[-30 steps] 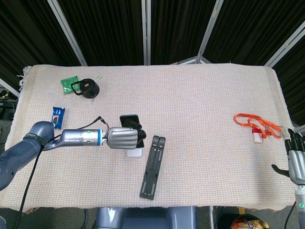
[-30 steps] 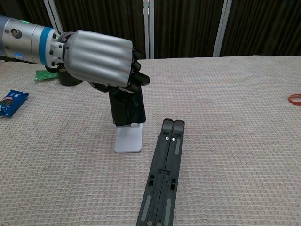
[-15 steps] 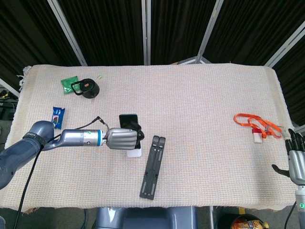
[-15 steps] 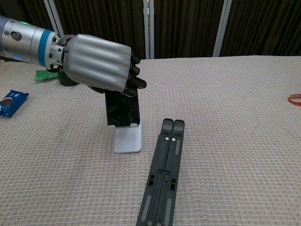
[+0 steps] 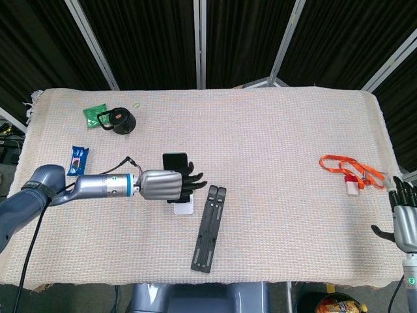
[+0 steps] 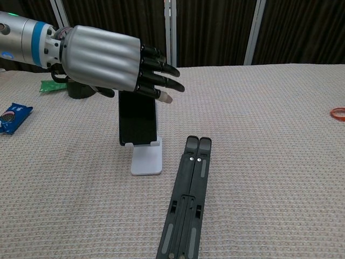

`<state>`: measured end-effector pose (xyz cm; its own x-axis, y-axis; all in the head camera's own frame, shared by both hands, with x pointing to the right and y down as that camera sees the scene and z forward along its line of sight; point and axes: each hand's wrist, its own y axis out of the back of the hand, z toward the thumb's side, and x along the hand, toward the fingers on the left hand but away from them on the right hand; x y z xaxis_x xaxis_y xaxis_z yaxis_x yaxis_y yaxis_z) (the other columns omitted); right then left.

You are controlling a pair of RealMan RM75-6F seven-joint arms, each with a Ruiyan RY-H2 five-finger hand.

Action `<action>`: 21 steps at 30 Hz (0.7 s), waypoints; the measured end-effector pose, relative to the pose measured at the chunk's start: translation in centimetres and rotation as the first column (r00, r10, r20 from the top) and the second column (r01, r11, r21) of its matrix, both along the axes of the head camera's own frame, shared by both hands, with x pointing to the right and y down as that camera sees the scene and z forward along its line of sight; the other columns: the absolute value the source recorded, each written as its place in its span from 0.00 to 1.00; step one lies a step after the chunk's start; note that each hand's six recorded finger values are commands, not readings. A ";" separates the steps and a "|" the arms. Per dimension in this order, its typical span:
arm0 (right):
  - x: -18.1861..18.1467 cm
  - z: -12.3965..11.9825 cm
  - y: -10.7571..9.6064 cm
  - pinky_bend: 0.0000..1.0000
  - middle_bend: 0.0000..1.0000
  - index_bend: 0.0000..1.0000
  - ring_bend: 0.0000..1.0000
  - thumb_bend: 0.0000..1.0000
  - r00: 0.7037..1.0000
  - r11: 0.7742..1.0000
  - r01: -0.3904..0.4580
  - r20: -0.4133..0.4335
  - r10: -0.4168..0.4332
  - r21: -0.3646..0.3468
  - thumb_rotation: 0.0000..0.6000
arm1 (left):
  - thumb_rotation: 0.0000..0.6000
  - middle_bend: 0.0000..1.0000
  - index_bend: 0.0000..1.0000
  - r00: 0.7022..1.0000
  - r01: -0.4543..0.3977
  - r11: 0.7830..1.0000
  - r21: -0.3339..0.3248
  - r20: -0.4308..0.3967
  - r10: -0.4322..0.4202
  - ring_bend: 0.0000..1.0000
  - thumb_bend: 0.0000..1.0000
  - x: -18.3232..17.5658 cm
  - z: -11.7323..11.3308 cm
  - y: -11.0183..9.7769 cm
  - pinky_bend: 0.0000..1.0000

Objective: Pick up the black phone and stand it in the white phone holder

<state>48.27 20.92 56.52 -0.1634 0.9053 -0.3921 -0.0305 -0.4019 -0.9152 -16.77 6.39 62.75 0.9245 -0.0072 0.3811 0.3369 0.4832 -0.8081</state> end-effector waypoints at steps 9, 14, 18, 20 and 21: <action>-0.1 -0.1 0.1 0.00 0.00 0.01 0.00 0.00 1.000 1.000 0.003 0.009 -0.003 0.000 1.00 | 1.00 0.00 0.01 0.944 0.234 0.969 -0.084 -0.217 -0.247 0.00 0.00 -0.4 -3.6 -1.8 0.03; -0.2 -0.2 0.2 0.00 0.00 0.01 0.00 0.00 1.000 1.000 0.005 0.019 -0.005 0.000 1.00 | 1.00 0.00 0.00 0.761 0.485 0.837 -0.255 -0.348 -0.547 0.00 0.00 -2.6 -5.7 -3.5 0.00; -0.5 -0.3 0.2 0.00 0.00 0.01 0.00 0.00 0.999 1.000 0.012 0.034 -0.012 0.002 1.00 | 1.00 0.00 0.00 0.507 0.672 0.608 -0.422 -0.337 -0.794 0.00 0.00 -6.1 -6.4 -3.5 0.00; -0.7 -0.3 0.2 0.00 0.00 0.01 0.00 0.00 0.999 1.000 0.017 0.041 -0.017 0.004 1.00 | 1.00 0.00 0.00 0.358 0.742 0.452 -0.495 -0.277 -0.892 0.00 0.00 -8.7 -6.3 -2.5 0.00; -0.8 -0.4 0.2 0.00 0.00 0.01 0.00 0.00 0.999 1.000 0.022 0.045 -0.022 0.006 1.00 | 1.00 0.00 0.00 0.293 0.766 0.378 -0.520 -0.241 -0.925 0.00 0.00 -9.9 -6.1 -1.8 0.00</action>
